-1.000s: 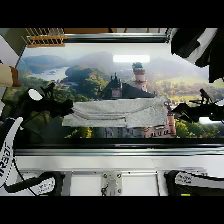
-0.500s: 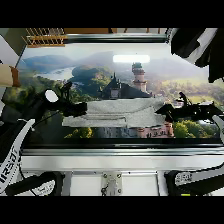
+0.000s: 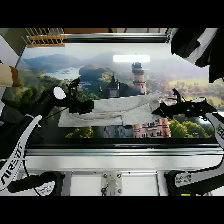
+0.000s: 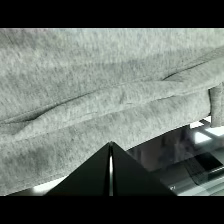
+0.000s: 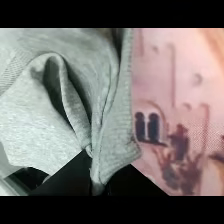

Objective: Fold the clothes and pants, and hang the long-sleeved shirts on hangers.

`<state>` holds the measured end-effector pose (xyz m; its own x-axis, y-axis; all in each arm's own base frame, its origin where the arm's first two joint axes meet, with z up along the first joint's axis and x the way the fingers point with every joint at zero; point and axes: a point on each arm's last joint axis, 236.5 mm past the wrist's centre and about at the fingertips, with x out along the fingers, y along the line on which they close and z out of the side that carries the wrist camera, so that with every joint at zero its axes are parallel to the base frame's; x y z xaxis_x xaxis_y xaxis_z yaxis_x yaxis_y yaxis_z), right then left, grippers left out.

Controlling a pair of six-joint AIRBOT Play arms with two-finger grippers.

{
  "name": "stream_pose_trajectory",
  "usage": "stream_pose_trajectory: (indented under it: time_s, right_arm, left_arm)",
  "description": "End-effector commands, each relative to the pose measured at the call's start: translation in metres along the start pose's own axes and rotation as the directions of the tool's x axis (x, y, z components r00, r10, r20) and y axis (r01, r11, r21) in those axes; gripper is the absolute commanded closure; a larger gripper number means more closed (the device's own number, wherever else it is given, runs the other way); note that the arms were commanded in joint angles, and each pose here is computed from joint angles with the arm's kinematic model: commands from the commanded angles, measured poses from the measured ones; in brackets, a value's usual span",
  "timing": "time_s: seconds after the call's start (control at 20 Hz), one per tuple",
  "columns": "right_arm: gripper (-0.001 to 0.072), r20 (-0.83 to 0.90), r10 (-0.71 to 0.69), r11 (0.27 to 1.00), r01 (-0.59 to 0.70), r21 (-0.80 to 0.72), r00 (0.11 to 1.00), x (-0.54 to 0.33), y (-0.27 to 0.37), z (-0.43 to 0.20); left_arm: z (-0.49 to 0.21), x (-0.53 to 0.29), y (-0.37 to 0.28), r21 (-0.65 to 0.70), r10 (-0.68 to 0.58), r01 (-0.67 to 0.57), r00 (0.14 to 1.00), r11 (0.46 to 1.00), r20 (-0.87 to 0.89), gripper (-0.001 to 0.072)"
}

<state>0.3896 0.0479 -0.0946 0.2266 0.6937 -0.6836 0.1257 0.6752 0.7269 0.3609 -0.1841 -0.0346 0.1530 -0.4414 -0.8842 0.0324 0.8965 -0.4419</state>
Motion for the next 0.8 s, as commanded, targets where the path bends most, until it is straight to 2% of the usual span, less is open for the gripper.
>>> stream_pose_trajectory:
  time_s: [0.0,0.2,0.45,0.75]
  right_arm:
    - [0.0693,0.007,-0.072,0.997,0.072,-0.031,0.997,-0.026,0.013,0.005]
    - [0.0694,-0.015,-0.170,0.975,0.166,-0.149,0.985,-0.078,0.057,0.009]
    - [0.0693,0.002,-0.253,0.909,0.239,-0.341,0.967,-0.114,0.141,0.005]
    - [0.0693,0.007,-0.263,0.823,0.228,-0.521,0.965,-0.111,0.222,-0.012]
  left_arm:
    - [0.010,0.006,-0.011,-0.001,-0.027,0.027,0.999,1.000,0.036,0.0699]
    - [0.010,0.045,-0.040,0.045,-0.047,0.048,0.998,0.998,-0.033,0.0698]
    - [0.021,0.110,-0.097,0.164,-0.065,0.079,0.994,0.983,-0.086,0.0699]
    - [0.018,0.161,-0.143,0.241,-0.078,0.114,0.985,0.964,-0.152,0.0698]
